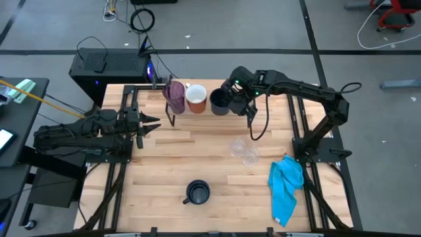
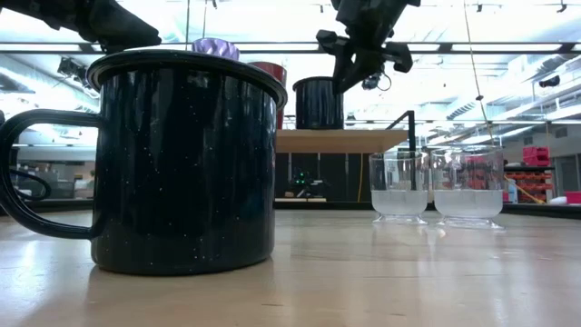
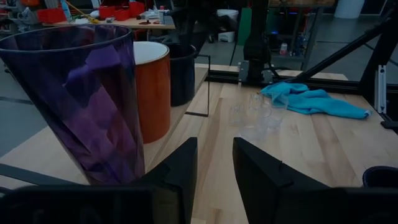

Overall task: Stack small to large cups/mugs on shelf
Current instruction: Put the blue mug on the shelf

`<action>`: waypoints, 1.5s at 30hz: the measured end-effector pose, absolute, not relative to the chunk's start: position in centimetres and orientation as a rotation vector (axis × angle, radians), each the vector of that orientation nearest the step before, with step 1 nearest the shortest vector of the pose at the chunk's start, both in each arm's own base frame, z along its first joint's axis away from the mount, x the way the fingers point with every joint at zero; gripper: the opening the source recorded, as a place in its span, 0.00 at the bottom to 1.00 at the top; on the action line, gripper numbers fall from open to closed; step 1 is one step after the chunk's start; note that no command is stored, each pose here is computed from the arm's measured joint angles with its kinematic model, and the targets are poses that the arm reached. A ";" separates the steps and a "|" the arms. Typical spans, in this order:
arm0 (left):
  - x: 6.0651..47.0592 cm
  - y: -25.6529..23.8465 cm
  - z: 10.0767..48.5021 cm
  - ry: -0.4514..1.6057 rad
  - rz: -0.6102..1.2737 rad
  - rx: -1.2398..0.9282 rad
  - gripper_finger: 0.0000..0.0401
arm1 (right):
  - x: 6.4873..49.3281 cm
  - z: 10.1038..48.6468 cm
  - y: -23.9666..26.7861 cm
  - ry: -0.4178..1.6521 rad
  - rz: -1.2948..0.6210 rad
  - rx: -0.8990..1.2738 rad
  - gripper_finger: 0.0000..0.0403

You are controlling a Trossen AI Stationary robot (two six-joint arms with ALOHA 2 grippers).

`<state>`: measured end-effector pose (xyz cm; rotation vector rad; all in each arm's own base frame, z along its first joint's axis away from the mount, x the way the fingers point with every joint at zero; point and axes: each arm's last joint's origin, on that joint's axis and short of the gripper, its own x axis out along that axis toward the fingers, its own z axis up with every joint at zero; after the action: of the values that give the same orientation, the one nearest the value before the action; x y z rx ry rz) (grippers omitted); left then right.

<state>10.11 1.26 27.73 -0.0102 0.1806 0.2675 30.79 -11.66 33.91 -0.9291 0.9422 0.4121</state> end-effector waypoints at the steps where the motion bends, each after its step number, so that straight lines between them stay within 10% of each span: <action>1: 10.1 1.3 27.7 0.181 0.267 -0.010 0.27 | 30.8 33.9 -11.7 0.945 0.405 -0.932 0.25; 45: 10.1 1.3 27.7 0.180 0.267 -0.011 0.27 | 30.1 36.7 -9.7 0.866 0.235 -0.875 0.25</action>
<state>10.11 1.26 27.74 -0.0106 0.1802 0.2671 30.08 -9.65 36.66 -0.8755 0.8655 0.2347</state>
